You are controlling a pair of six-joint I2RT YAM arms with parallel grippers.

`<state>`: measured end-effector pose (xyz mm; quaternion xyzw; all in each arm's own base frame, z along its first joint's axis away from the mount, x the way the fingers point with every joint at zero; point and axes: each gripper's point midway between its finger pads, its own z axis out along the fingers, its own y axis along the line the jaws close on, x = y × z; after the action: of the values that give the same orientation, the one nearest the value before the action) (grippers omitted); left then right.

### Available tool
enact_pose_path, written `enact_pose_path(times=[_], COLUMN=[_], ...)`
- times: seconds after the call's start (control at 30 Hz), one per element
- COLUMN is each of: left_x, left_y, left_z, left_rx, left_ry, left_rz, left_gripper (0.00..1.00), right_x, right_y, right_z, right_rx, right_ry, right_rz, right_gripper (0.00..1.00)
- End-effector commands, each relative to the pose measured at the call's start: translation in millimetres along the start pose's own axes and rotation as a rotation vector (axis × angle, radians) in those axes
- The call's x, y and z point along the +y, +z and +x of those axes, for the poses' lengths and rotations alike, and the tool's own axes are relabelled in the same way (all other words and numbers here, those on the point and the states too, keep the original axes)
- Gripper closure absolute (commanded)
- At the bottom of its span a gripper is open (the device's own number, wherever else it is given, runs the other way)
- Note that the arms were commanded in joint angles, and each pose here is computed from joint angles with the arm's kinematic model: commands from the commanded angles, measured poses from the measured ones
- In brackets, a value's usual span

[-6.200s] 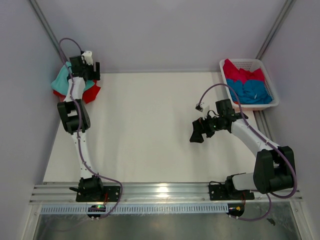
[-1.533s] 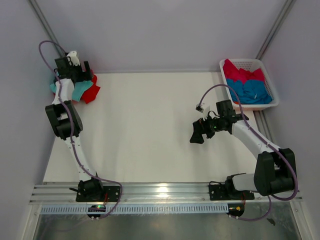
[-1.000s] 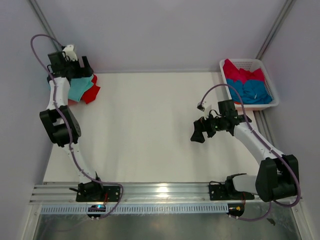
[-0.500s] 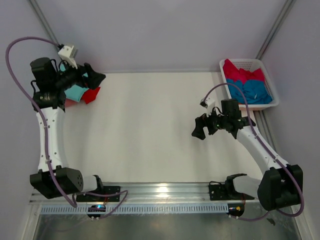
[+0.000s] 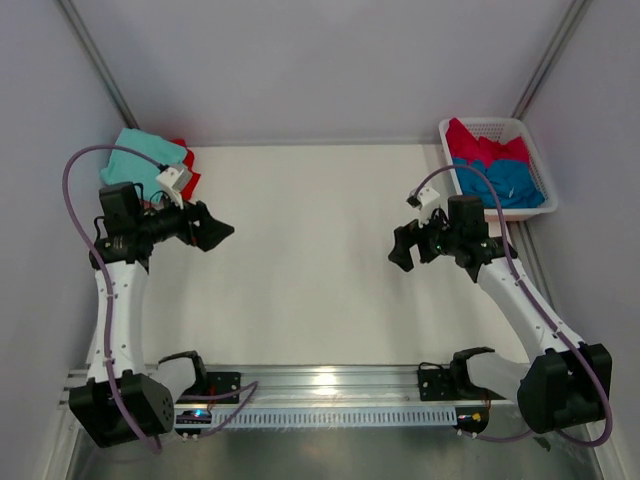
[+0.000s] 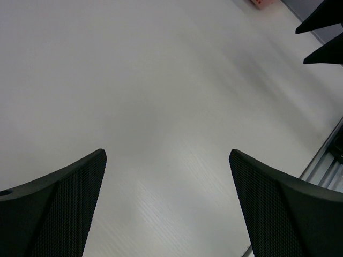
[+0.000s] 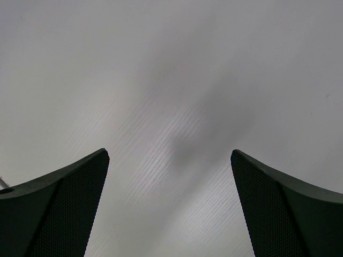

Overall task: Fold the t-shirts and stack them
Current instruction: Neatly place the folded tshirt to the corner

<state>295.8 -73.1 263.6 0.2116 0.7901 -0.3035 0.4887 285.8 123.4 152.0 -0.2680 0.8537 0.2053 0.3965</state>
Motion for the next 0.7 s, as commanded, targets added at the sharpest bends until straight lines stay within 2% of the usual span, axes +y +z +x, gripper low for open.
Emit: enact_pose_path(times=[0.0, 0.13, 0.27, 0.47, 0.67], left_x=[-8.6, -10.3, -6.8, -5.5, 10.1], left_y=[-3.4, -8.6, -3.7, 2.4, 11.3], left_z=[-8.5, -10.1, 6.5, 19.7, 32.8], left_rx=[-0.047, -0.067, -0.053, -0.048, -0.028], left_ry=[0.068, 0.109, 0.086, 0.089, 0.023], left_rz=[0.034, 0.002, 0.002, 0.028, -0.005], left_gripper=[0.01, 0.01, 0.01, 0.01, 0.01], right_x=[-13.3, -16.3, -27.9, -27.5, -32.8], right_y=[-8.3, -7.3, -8.9, -8.8, -4.9], right_z=[-25.3, -25.9, -24.9, -24.1, -22.2], right_rx=[-0.089, -0.096, -0.086, -0.09, -0.062], right_ry=[-0.031, -0.034, -0.031, -0.042, -0.024], right_rz=[0.083, 0.097, 0.164, 0.163, 0.175], right_gripper=[0.01, 0.01, 0.01, 0.01, 0.01])
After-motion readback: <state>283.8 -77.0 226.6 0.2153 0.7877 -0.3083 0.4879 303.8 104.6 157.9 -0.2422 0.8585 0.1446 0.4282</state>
